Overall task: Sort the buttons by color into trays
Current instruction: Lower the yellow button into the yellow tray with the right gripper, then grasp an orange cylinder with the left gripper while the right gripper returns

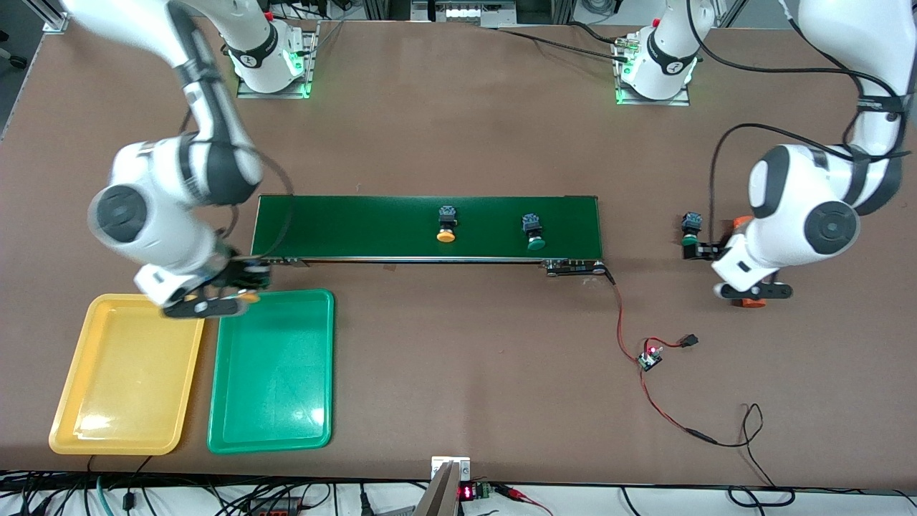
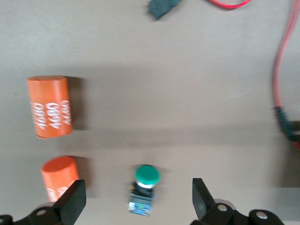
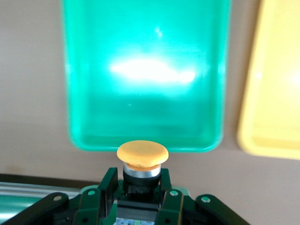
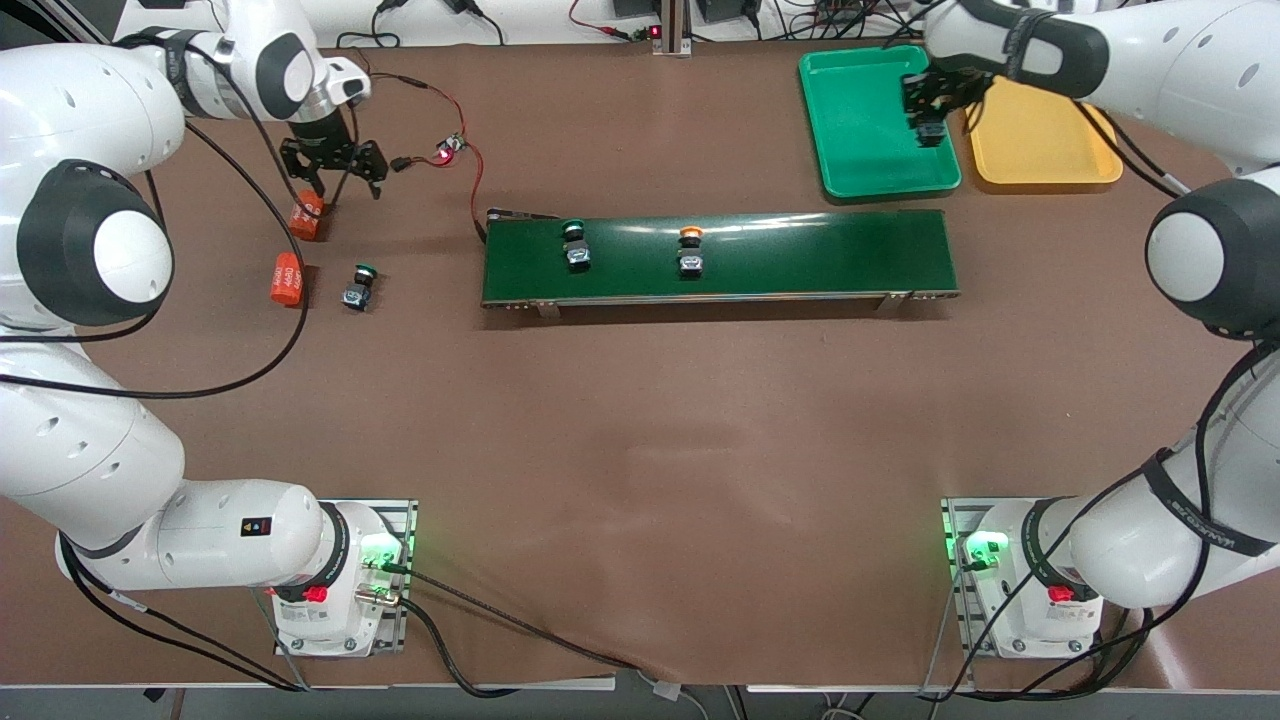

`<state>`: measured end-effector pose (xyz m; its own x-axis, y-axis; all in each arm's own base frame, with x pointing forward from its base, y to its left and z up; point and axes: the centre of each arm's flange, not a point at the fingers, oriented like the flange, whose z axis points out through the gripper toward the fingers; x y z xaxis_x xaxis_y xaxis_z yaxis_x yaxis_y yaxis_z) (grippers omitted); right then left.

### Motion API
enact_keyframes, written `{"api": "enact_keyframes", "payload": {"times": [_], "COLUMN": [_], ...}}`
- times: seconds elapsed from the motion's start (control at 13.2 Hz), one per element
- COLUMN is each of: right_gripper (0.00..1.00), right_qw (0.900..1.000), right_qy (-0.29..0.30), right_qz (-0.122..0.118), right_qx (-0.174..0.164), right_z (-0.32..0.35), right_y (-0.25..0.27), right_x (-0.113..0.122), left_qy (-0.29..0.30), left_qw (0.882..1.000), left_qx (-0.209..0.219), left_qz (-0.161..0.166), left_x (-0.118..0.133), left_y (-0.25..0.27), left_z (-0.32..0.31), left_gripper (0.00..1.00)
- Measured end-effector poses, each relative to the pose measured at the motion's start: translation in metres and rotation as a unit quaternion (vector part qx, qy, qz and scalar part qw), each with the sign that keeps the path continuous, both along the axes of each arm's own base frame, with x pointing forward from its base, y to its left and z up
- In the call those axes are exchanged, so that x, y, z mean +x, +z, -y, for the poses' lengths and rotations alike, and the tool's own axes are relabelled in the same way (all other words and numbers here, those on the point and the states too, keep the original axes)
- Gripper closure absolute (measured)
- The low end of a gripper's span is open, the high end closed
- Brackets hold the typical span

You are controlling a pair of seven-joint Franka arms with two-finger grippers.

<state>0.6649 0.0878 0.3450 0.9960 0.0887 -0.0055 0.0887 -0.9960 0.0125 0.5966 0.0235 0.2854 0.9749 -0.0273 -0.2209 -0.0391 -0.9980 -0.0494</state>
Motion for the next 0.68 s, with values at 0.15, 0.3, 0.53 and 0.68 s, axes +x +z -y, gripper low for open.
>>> {"api": "enact_keyframes", "payload": {"times": [0.15,0.3,0.53,0.68], "right_gripper": [0.59,0.59,0.59,0.59], "right_qw": [1.0,0.999,0.994,0.991], "right_qy": [0.02,0.04,0.088,0.099], "right_qz": [0.0,-0.004,0.022,0.035], "right_qx": [-0.006,-0.02,-0.065,-0.081], "right_z": [0.05,0.085,0.127,0.153], "right_y": [-0.017,-0.045,-0.087,-0.108], "right_x": [0.022,0.038,0.054,0.058], "left_qy": [-0.038,-0.082,-0.106,-0.113], "left_qw": [0.999,0.996,0.994,0.993], "left_qx": [-0.006,-0.01,-0.01,-0.006], "left_qz": [0.01,0.016,-0.001,0.013], "left_x": [0.008,0.016,0.025,0.031], "left_y": [-0.022,-0.048,-0.087,-0.1], "left_z": [-0.043,-0.076,-0.104,-0.106], "left_gripper": [0.0,0.0,0.0,0.0]}}
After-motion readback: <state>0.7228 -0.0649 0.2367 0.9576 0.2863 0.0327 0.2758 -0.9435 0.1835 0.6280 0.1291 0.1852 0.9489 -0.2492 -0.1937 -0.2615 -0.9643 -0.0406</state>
